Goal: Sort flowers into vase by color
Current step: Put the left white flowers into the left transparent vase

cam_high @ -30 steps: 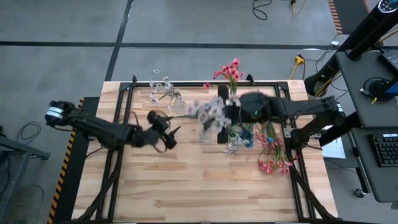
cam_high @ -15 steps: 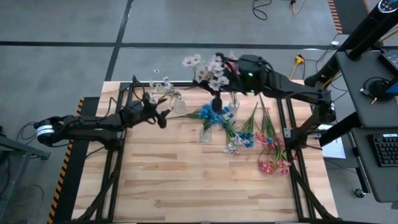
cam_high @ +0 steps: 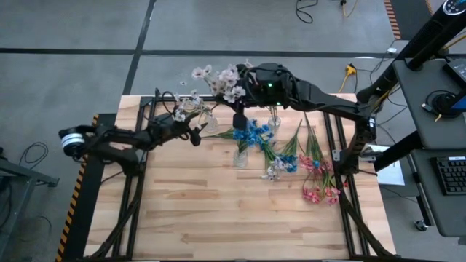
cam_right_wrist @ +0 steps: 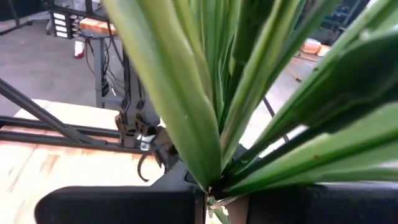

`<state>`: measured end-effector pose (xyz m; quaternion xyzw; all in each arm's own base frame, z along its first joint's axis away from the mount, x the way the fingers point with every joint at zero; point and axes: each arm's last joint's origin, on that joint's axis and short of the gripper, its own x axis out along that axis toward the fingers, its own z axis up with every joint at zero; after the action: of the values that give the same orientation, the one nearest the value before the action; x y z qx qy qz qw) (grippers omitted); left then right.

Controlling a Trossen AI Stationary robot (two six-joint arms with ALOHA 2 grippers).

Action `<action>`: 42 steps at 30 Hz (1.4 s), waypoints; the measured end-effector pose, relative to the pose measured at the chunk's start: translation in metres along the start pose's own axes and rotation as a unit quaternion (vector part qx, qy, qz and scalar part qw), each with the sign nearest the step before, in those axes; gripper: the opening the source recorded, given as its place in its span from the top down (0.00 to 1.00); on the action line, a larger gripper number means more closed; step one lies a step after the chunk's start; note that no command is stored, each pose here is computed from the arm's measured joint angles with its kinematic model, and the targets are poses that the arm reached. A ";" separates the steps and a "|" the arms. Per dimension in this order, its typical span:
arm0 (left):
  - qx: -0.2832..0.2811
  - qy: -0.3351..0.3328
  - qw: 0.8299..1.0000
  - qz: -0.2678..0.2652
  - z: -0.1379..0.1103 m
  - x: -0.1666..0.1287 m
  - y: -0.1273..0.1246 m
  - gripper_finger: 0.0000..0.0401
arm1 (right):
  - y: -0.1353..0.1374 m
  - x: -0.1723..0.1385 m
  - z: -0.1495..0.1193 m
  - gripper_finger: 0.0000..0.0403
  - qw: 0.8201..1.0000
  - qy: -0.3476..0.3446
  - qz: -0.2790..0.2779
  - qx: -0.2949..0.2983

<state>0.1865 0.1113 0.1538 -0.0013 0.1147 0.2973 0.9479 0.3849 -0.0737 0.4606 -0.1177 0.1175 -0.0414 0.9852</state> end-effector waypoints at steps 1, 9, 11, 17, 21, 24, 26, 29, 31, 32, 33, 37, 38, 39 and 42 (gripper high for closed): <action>-0.002 0.001 1.000 0.004 -0.003 0.003 0.002 0.35 | -0.002 0.002 0.000 0.94 1.000 0.000 -0.002 0.000; -0.017 -0.024 1.000 -0.006 -0.015 0.017 0.006 0.35 | -0.017 0.014 -0.019 0.94 0.999 0.042 -0.015 0.022; -0.017 -0.024 1.000 -0.005 -0.017 0.021 0.006 0.35 | -0.022 0.014 -0.021 0.94 0.998 0.050 -0.020 0.026; -0.013 -0.032 0.999 -0.005 -0.017 0.033 0.005 0.35 | -0.033 0.028 -0.037 0.94 0.997 0.070 -0.030 0.031; -0.012 -0.047 0.999 -0.004 -0.015 0.038 0.005 0.37 | -0.036 0.035 -0.045 0.94 0.996 0.080 -0.031 0.028; -0.012 -0.047 0.999 -0.003 -0.015 0.040 0.005 0.41 | -0.038 0.038 -0.046 0.94 0.996 0.078 -0.032 0.024; -0.011 -0.045 0.999 0.000 -0.016 0.041 0.006 0.45 | -0.038 0.043 -0.049 0.94 0.996 0.076 -0.032 0.020; -0.011 -0.042 0.999 0.003 -0.017 0.041 0.006 0.53 | -0.038 0.050 -0.054 0.94 0.996 0.079 -0.029 0.017; -0.011 -0.038 0.999 0.003 -0.019 0.042 0.006 0.58 | -0.040 0.053 -0.057 0.94 0.996 0.083 -0.029 0.014; -0.011 -0.037 0.999 0.003 -0.019 0.042 0.007 0.60 | -0.040 0.055 -0.060 0.94 0.996 0.085 -0.029 0.014; -0.011 -0.036 0.999 0.004 -0.020 0.042 0.007 0.63 | -0.042 0.056 -0.061 0.94 0.996 0.086 -0.030 0.014; -0.012 -0.037 0.999 0.006 -0.019 0.042 0.007 0.72 | -0.045 0.061 -0.068 0.94 0.996 0.086 -0.004 0.020; -0.012 -0.037 0.999 0.006 -0.019 0.042 0.007 0.74 | -0.046 0.062 -0.069 0.94 0.996 0.086 0.000 0.024; -0.013 -0.038 0.999 0.006 -0.019 0.042 0.007 0.76 | -0.047 0.063 -0.071 0.94 0.996 0.087 0.001 0.026; -0.013 -0.039 0.999 0.006 -0.019 0.042 0.007 0.78 | -0.048 0.065 -0.073 0.94 0.996 0.087 -0.001 0.027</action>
<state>0.2120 0.1398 0.1266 -0.0014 0.0740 0.3040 0.9498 0.4278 -0.1437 0.3888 -0.0872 0.2016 -0.0552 0.9740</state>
